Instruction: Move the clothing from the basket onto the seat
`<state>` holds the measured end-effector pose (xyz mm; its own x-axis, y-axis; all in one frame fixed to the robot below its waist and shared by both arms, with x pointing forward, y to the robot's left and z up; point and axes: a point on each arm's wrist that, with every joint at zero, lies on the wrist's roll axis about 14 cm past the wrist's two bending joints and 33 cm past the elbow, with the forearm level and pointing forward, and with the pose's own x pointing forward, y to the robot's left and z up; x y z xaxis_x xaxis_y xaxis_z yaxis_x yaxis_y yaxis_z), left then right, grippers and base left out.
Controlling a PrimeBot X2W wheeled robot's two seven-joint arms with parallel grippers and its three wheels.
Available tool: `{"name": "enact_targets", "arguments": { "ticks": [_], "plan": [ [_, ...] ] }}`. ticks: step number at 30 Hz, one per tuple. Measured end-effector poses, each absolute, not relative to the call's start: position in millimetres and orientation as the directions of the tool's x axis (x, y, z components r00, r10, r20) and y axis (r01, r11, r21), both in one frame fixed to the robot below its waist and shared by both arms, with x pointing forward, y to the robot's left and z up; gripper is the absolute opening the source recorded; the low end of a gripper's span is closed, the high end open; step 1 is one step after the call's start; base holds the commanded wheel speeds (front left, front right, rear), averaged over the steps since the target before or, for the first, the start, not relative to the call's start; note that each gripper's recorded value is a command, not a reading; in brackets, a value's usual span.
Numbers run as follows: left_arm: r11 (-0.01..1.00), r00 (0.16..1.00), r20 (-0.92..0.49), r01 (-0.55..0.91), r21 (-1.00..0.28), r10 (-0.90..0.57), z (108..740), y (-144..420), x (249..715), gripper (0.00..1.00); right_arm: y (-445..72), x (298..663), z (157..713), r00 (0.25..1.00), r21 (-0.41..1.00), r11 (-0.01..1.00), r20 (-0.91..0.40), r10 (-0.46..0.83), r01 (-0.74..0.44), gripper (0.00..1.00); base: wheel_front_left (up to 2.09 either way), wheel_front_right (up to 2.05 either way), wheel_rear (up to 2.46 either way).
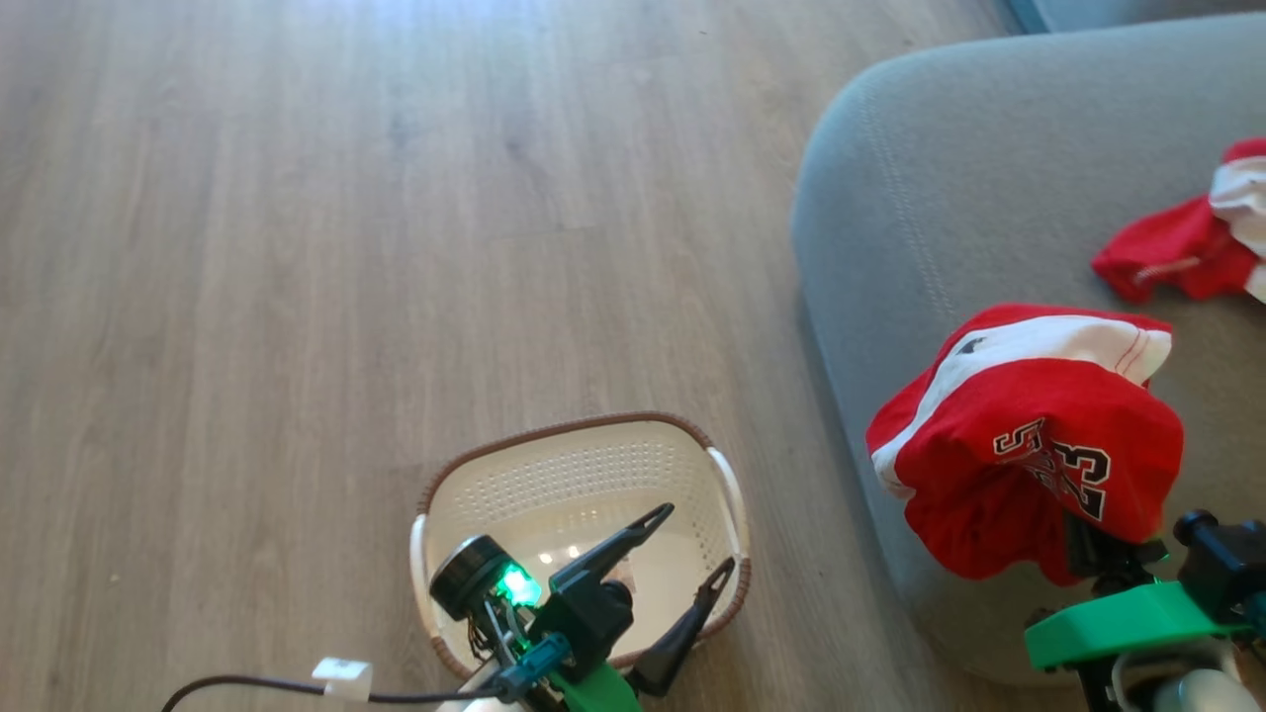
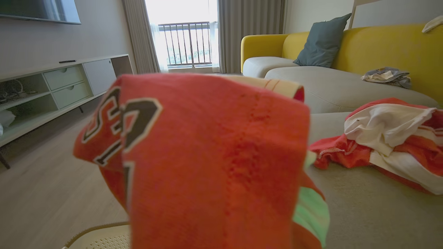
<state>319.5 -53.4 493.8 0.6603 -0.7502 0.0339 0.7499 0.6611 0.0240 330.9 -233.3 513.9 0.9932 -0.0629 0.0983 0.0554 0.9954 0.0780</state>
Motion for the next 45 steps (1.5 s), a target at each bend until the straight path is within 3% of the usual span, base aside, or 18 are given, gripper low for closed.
{"name": "enact_targets", "arguments": {
  "ticks": [13,33,45],
  "plan": [
    [0.534,0.534,0.032,0.845,0.009,-0.845,489,-94,313,1.0,-276,303,518,0.972,0.065,0.976,0.103,-0.213,0.207,0.0,0.0,0.0,0.0],
    [0.224,0.222,0.069,0.975,0.017,-0.973,493,-172,274,1.0,-338,228,528,0.865,0.053,0.872,0.114,-0.489,0.487,0.0,0.0,0.0,0.0],
    [0.122,0.12,0.061,0.992,0.036,-0.991,491,-184,256,1.0,-351,213,538,0.821,0.06,0.833,0.144,-0.553,0.55,0.0,0.0,0.0,0.0]
  ]
}}
